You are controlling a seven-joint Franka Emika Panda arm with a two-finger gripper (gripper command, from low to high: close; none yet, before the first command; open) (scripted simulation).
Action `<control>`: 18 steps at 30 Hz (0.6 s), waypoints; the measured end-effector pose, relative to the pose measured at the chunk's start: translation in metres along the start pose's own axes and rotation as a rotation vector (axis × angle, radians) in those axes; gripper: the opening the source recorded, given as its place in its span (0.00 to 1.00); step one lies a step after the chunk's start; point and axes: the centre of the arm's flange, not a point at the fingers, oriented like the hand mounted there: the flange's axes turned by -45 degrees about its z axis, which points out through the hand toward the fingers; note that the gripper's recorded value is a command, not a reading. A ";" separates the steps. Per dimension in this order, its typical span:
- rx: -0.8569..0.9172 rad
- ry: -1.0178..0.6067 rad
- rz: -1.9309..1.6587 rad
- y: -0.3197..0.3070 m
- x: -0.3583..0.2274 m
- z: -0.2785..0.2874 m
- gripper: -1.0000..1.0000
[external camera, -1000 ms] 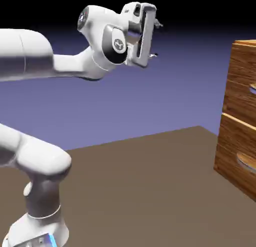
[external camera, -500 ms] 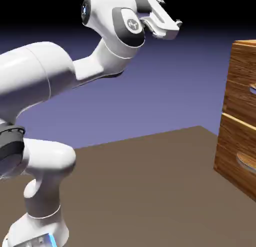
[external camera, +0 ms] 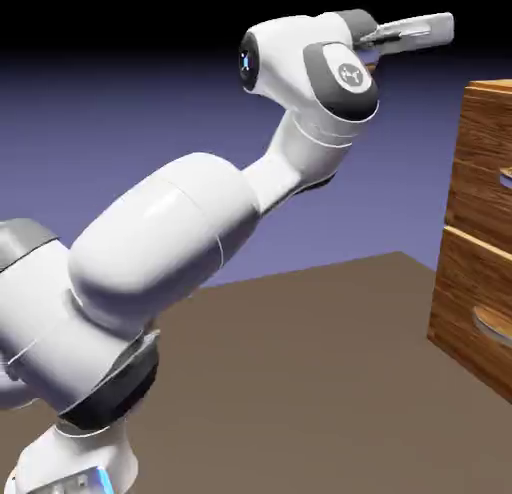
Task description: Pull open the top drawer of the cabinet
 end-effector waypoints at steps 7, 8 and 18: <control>0.039 0.031 -0.367 -0.003 0.062 0.057 0.50; 0.042 0.039 -0.421 -0.002 0.072 0.065 0.50; 0.025 0.130 -0.992 0.046 0.184 0.153 0.50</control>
